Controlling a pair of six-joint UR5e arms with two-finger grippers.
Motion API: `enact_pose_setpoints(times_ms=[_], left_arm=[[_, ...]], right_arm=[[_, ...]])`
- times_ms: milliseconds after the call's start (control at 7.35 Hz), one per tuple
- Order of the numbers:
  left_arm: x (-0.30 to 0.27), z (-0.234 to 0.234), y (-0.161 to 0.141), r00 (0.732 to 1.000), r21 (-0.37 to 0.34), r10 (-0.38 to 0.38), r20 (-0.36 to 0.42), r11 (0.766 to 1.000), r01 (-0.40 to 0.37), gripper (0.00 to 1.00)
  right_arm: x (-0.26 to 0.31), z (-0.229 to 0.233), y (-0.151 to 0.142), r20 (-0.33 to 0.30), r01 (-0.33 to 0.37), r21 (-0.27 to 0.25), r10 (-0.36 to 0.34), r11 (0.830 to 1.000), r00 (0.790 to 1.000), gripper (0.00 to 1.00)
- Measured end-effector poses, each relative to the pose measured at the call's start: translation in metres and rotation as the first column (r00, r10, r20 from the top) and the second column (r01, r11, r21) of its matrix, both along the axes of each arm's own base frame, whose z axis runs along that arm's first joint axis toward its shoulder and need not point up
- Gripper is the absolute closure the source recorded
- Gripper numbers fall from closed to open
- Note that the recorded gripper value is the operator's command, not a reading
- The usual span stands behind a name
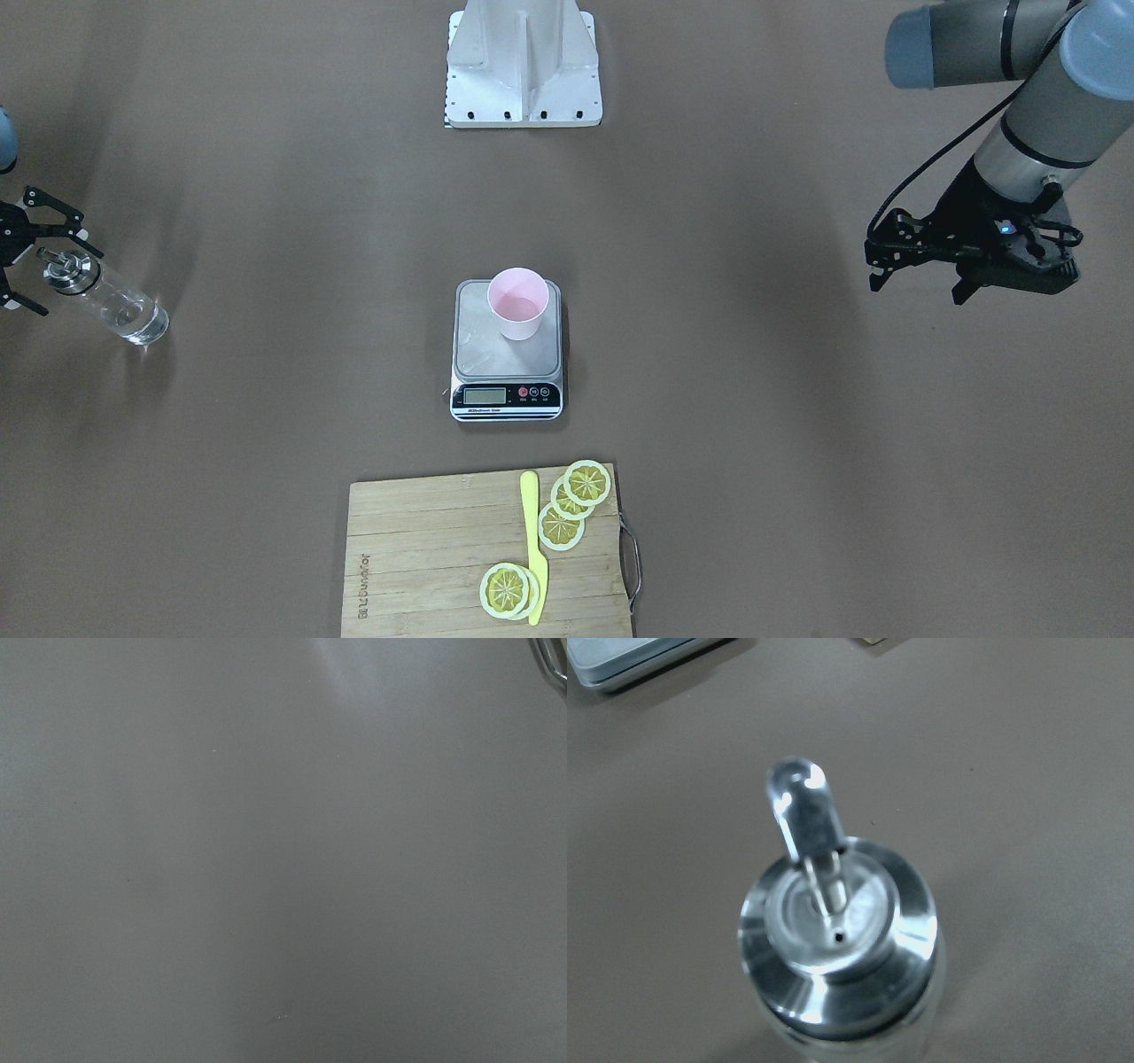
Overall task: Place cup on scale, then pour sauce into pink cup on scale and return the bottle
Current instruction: 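Move the right gripper toward the glass sauce bottle, then close the right gripper around the sauce bottle's metal lid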
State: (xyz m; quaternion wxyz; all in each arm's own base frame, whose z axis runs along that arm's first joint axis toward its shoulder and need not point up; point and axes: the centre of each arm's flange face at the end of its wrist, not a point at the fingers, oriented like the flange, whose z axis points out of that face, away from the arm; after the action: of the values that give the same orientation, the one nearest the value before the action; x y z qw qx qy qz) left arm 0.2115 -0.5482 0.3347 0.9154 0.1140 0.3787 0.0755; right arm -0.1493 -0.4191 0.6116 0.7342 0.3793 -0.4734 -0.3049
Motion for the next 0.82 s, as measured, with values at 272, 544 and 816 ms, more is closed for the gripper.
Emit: enact_pose_setpoints(times_ms=[272,544,816], left_arm=[[0.0,0.0,0.0,1.0,-0.001,-0.001,0.0,1.0,0.001,0.05],[0.0,0.0,0.0,1.0,0.0,-0.001,0.0,1.0,0.001,0.05],[0.0,-0.001,0.0,1.0,0.002,-0.001,0.0,1.0,0.001,0.05]], right_arm=[[-0.007,-0.003,0.001,0.011,-0.03,0.041,0.03,0.999,0.999,0.0],[-0.015,-0.005,0.005,0.028,-0.037,0.054,0.036,0.998,0.999,0.0],[-0.022,-0.007,0.007,0.037,-0.03,0.057,0.028,0.998,0.999,0.0]])
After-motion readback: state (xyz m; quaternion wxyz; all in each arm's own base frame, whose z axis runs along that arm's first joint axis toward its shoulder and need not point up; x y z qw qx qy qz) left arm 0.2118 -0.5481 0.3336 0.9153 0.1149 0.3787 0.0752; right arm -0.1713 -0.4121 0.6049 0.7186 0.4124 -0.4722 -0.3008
